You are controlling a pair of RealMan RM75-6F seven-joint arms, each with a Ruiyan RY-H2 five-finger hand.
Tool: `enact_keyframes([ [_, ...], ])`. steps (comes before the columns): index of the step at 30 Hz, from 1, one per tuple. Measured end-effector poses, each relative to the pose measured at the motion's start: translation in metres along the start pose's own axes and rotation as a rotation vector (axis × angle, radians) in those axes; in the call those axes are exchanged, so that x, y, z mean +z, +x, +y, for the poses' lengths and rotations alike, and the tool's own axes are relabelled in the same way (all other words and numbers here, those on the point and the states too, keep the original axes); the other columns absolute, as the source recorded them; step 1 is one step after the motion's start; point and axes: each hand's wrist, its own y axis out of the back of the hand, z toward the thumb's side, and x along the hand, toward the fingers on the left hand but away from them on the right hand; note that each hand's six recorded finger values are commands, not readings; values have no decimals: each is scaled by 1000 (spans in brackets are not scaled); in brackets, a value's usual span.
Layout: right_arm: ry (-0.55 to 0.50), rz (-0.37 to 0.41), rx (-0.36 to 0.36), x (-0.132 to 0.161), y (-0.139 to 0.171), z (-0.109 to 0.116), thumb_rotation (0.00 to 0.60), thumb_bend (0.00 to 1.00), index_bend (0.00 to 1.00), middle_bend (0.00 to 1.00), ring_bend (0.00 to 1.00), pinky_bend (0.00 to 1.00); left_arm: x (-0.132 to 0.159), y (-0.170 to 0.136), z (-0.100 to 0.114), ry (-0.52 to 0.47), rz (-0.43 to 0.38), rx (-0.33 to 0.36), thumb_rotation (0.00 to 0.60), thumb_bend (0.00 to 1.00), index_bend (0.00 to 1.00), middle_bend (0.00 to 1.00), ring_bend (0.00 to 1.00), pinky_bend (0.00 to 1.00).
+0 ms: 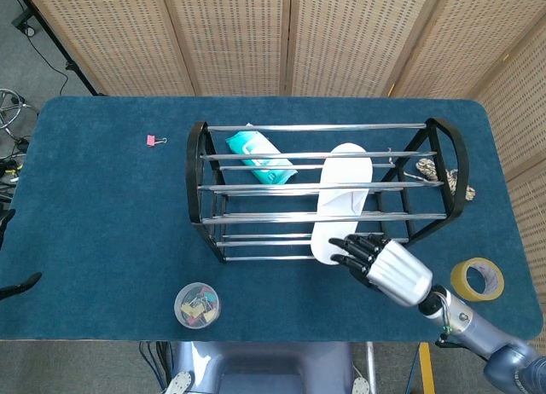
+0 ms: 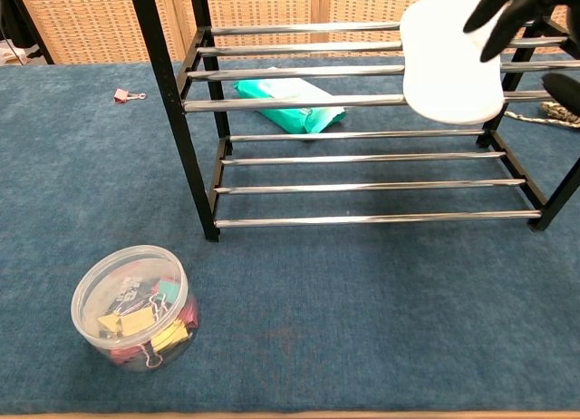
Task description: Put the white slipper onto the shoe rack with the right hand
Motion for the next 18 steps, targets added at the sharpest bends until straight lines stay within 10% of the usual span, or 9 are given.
enact_keyframes([
  [10, 46, 124, 61, 15, 40, -7, 600, 560, 385, 307, 363, 636, 1, 0, 0, 4, 0, 4, 600, 0, 0, 0, 0, 0],
  [18, 140, -23, 166, -15, 95, -8, 600, 560, 374, 299, 362, 532, 3, -2, 0, 7, -6, 8, 600, 0, 0, 0, 0, 0],
])
